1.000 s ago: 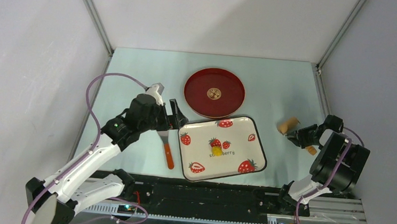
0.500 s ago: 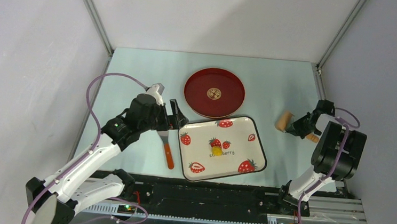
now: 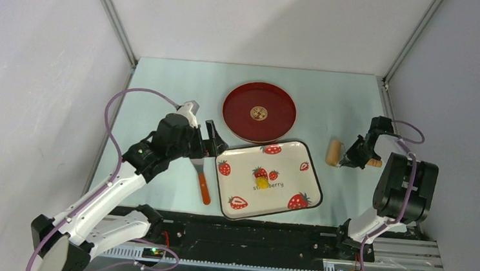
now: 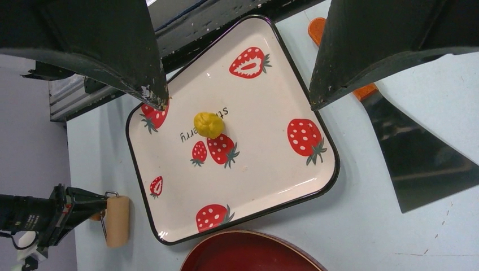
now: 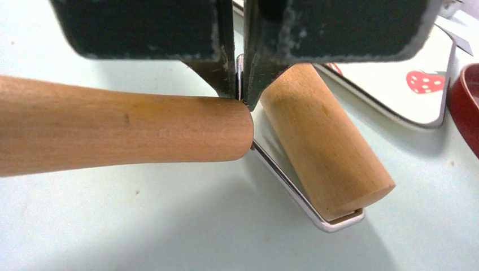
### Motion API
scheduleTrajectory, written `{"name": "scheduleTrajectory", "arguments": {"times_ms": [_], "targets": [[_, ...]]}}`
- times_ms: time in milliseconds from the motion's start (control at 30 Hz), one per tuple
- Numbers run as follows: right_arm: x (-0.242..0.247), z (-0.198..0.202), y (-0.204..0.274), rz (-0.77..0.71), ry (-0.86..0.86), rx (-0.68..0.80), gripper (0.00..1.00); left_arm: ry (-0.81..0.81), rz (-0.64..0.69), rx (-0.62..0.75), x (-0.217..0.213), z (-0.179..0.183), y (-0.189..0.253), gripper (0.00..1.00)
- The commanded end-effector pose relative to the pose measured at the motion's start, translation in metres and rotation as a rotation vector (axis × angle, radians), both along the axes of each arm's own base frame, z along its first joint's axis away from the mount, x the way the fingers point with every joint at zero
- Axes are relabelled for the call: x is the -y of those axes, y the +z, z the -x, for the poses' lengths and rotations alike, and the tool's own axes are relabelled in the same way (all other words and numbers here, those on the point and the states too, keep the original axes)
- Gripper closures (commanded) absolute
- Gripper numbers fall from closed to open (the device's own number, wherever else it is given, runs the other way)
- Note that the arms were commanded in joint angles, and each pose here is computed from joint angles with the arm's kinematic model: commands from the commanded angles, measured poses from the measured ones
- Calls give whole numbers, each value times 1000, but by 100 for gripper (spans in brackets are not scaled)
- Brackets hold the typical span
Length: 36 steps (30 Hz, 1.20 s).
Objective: Roll out the dumpling wrappers from the dough
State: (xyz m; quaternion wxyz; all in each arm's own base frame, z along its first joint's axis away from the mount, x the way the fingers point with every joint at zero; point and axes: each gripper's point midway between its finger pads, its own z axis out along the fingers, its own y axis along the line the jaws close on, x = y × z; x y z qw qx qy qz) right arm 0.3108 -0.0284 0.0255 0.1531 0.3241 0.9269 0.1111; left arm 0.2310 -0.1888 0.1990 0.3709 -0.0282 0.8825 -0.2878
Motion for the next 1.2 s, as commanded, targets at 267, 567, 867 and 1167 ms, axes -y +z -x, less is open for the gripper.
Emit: {"name": "scheduleTrajectory", "arguments": {"times_ms": [267, 567, 867, 1167], "targets": [[-25, 30, 38, 57, 146, 58, 100, -48, 7, 38, 5, 2, 7, 0], [-50, 41, 73, 48, 206, 154, 100, -92, -6, 14, 11, 3, -1, 0], [-91, 46, 98, 53, 311, 227, 100, -75, -21, 10, 10, 0, -4, 0], [-83, 40, 86, 69, 322, 190, 100, -193, -65, 47, 24, -1, 2, 0]]}}
